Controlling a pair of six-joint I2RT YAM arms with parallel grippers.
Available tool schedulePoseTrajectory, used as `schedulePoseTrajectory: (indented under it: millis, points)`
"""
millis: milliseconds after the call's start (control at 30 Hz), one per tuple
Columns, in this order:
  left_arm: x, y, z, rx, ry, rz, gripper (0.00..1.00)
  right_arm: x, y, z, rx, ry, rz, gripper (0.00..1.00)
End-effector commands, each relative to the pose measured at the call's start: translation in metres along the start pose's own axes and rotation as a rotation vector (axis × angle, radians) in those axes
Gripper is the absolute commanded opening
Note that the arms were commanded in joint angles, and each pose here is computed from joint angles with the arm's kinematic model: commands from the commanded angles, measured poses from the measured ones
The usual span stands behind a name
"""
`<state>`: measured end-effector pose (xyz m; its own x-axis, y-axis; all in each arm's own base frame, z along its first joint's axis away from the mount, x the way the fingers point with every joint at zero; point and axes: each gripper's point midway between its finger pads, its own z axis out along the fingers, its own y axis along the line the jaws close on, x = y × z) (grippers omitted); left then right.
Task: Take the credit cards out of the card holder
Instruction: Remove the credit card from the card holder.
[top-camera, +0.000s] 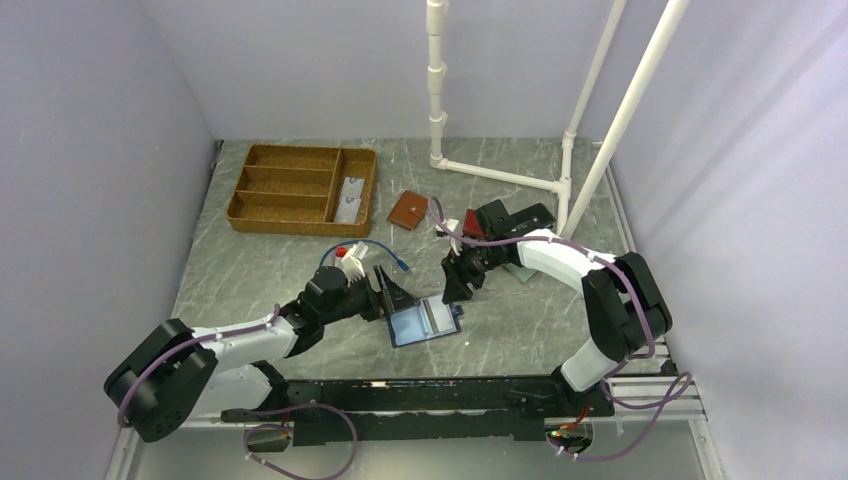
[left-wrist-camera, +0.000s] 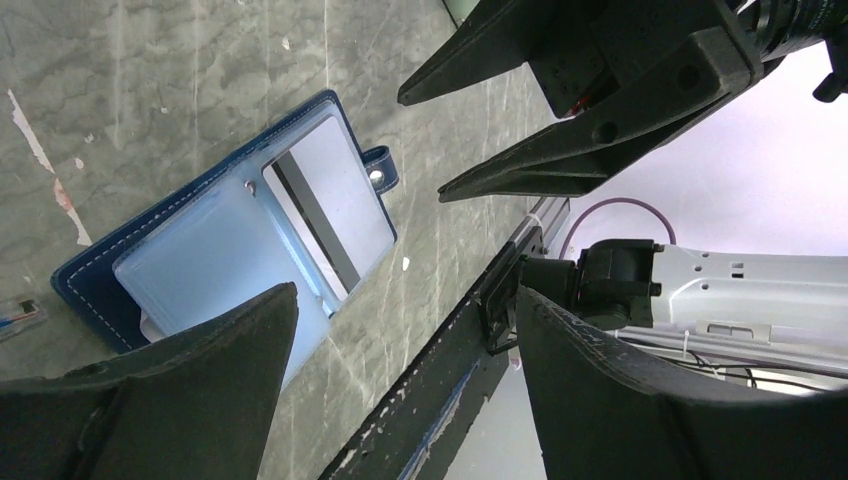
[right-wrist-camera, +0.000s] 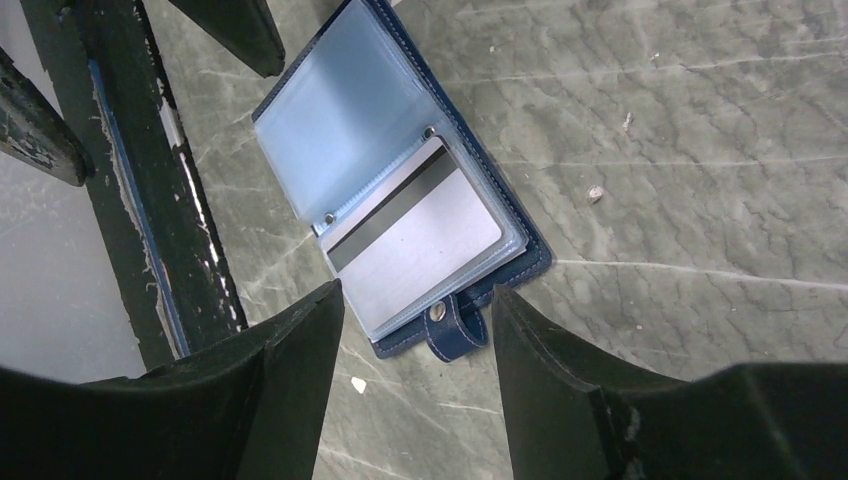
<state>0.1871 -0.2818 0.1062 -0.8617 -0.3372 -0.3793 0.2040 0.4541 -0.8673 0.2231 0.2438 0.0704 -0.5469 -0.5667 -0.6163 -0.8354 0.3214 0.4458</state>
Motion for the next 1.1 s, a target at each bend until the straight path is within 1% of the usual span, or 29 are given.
schedulePoseTrajectory:
  millis: [0,333,1067]
  points:
    - [-0.009,-0.011,0.005,0.042,-0.047,0.017,0.84,-0.016,-0.008,-0.003,0.028,-0.040,-0.014,0.58]
    - [-0.006,-0.001,0.007,0.020,-0.049,0.000,0.85,-0.015,-0.008,-0.001,0.016,-0.030,0.001,0.58]
    - [0.004,0.004,0.016,0.022,-0.022,-0.030,0.84,-0.010,-0.010,0.004,0.002,-0.002,0.028,0.59]
